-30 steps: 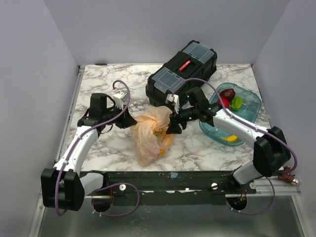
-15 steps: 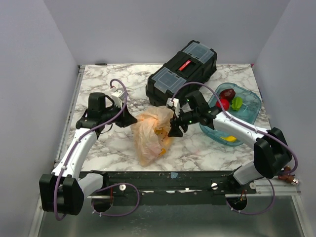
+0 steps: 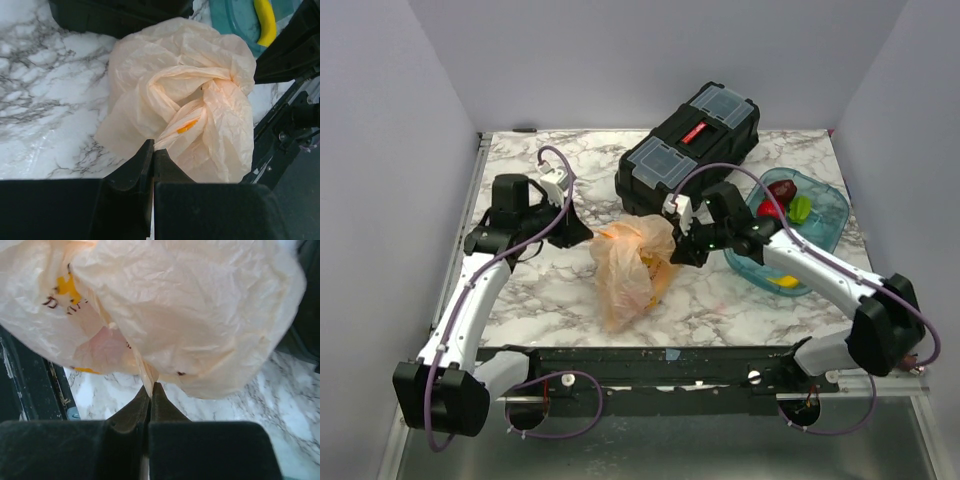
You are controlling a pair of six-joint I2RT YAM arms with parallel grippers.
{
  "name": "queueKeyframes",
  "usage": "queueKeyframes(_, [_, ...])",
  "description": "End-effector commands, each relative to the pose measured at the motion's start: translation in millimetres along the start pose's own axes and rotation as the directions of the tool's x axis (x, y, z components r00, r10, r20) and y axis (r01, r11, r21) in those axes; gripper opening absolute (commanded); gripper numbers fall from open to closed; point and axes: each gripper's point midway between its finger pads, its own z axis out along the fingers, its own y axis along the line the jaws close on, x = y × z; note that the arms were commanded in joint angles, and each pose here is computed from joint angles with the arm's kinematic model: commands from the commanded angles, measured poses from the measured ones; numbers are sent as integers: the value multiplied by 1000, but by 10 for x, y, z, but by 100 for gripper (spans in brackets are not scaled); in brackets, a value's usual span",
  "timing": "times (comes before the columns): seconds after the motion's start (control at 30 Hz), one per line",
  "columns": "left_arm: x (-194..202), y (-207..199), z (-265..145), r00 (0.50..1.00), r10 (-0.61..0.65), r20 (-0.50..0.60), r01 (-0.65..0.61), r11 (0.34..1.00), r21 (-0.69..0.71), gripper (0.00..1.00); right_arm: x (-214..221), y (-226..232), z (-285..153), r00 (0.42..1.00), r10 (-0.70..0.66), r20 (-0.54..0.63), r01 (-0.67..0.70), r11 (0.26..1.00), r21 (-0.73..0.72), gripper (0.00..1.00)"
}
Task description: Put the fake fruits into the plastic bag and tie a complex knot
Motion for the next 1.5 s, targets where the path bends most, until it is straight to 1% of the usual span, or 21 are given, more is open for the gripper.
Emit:
queueKeyframes(0.0, [-372, 97, -491, 993, 100, 55, -85, 970, -228, 0, 76, -46, -494, 995, -55, -86, 69, 983, 170, 1])
queueKeyframes(0.13, [-328, 415, -685, 998, 60, -5, -58, 935, -351, 0, 500, -208, -681, 965, -97, -244, 160, 954, 255, 1])
queueKeyframes(0.27, [-222, 890, -875, 998, -67, 1, 60, 890, -452, 0, 952, -415, -799, 934, -94, -345, 208, 928, 310, 0])
queueKeyframes(0.47, [86, 1507, -903, 983, -177, -49, 117, 809, -576, 0, 1509, -559, -775, 894, -66, -443, 233, 913, 334, 1])
queueKeyframes(0.5, [149, 1534, -861, 979, -193, -64, 123, 813, -569, 0, 1563, -567, -762, 890, -61, -451, 233, 913, 335, 0])
queueKeyframes(0.57, [254, 1534, -764, 969, -231, -82, 151, 825, -545, 0, 1603, -576, -731, 888, -57, -457, 229, 916, 331, 0])
queueKeyframes(0.63, [294, 1462, -691, 965, -240, -103, 156, 847, -508, 0, 1521, -580, -717, 896, -58, -439, 221, 918, 330, 1])
queueKeyframes(0.67, [260, 1412, -686, 969, -224, -109, 143, 859, -491, 0, 1438, -586, -726, 904, -58, -424, 215, 918, 333, 0])
queueKeyframes(0.73, [102, 1296, -741, 982, -170, -83, 112, 877, -468, 0, 1200, -604, -787, 918, -64, -392, 212, 914, 347, 1])
queueKeyframes(0.8, [-93, 1227, -861, 990, -134, -49, 94, 873, -478, 0, 1107, -601, -875, 918, -66, -391, 217, 909, 356, 0])
queueKeyframes(0.87, [-208, 1209, -970, 988, -149, -37, 113, 871, -478, 0, 1153, -581, -961, 915, -60, -399, 216, 909, 357, 0])
queueKeyframes(0.93, [-222, 1299, -1042, 987, -155, -37, 117, 860, -497, 0, 1330, -559, -999, 901, -49, -430, 215, 913, 346, 1])
queueKeyframes(1.03, [-82, 1495, -1017, 982, -177, -63, 117, 838, -533, 0, 1554, -521, -949, 888, -36, -459, 206, 923, 325, 0])
queueKeyframes(1.1, [53, 1487, -885, 970, -231, -81, 162, 853, -497, 0, 1578, -537, -867, 893, -20, -449, 183, 929, 322, 1])
queueKeyframes(1.17, [191, 1378, -712, 960, -255, -120, 176, 875, -450, 0, 1526, -550, -797, 900, -6, -436, 156, 938, 309, 1])
queueKeyframes(1.27, [367, 1193, -500, 962, -216, -169, 136, 910, -392, 0, 1366, -519, -701, 918, -1, -397, 114, 958, 262, 1])
queueKeyframes(1.33, [437, 1163, -449, 964, -199, -176, 120, 916, -383, 0, 1247, -478, -658, 932, -14, -362, 103, 968, 228, 0])
queueKeyframes(1.4, [436, 1087, -423, 966, -181, -184, 111, 936, -334, 0, 1109, -411, -642, 943, -32, -331, 96, 979, 180, 1])
queueKeyframes(1.43, [406, 1009, -415, 969, -159, -187, 100, 952, -289, 0, 1056, -358, -640, 948, -33, -318, 85, 985, 151, 4])
queueKeyframes(1.47, [367, 903, -400, 974, -125, -187, 81, 970, -227, 4, 970, -313, -650, 952, -37, -304, 78, 989, 124, 19])
